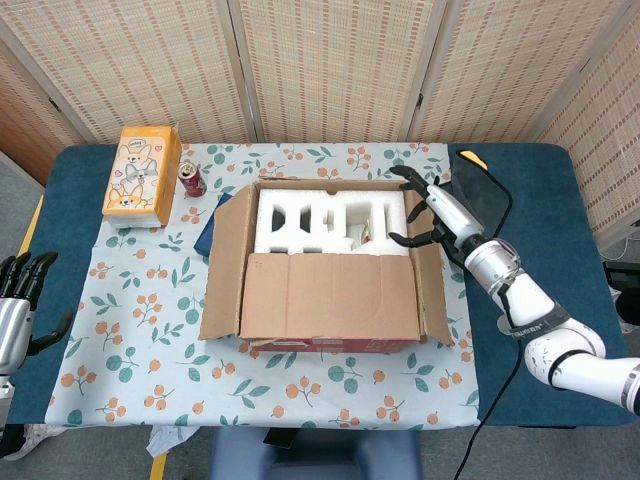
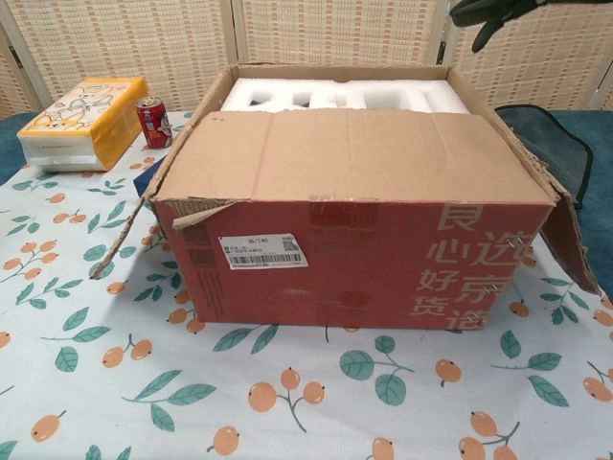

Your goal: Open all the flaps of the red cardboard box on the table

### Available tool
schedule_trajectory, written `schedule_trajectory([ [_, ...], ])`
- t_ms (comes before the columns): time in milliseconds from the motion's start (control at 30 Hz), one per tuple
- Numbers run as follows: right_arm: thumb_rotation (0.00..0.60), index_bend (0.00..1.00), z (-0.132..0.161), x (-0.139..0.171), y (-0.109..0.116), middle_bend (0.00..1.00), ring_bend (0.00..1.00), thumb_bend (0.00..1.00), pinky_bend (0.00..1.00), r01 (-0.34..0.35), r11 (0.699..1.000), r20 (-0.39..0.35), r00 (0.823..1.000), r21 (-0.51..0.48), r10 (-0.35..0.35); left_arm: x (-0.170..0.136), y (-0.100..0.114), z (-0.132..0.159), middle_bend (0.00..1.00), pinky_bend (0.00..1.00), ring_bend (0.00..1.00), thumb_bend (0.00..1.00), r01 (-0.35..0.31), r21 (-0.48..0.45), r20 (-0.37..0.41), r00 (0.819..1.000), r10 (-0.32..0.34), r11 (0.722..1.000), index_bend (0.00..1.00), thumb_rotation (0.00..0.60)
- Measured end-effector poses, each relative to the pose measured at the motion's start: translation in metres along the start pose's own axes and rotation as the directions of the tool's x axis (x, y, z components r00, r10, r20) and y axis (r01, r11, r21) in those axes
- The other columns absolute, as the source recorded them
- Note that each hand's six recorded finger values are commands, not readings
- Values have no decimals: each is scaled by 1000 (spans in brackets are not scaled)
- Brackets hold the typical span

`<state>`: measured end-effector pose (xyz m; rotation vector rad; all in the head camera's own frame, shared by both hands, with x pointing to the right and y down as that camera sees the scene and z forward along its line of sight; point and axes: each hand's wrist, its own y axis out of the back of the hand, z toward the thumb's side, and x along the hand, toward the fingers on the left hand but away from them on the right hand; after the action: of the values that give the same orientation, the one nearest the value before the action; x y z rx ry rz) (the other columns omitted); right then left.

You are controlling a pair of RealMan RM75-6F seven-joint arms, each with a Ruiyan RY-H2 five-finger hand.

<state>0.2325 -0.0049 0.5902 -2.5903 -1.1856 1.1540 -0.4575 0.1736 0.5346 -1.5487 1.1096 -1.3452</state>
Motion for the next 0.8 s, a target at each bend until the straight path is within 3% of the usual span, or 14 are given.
schedule_trajectory([
  [100, 600, 0, -11, 2, -9, 0, 126, 338, 401, -60, 992, 48, 997, -113, 65, 0, -1, -1, 146, 61, 42, 423, 0, 1, -4, 1000, 0, 1000, 3, 600],
  [200, 600, 0, -19, 2, -16, 0, 126, 337, 401, -94, 982, 67, 992, -163, 106, -1, 0, -3, 146, 61, 42, 423, 0, 0, -10, 1000, 0, 1000, 3, 600],
  [800, 600, 0, -36, -12, -36, 0, 106, 337, 397, -146, 979, 36, 988, -140, 153, 0, 0, -7, 146, 55, 44, 424, 5, 0, -16, 1000, -5, 1000, 1, 600],
])
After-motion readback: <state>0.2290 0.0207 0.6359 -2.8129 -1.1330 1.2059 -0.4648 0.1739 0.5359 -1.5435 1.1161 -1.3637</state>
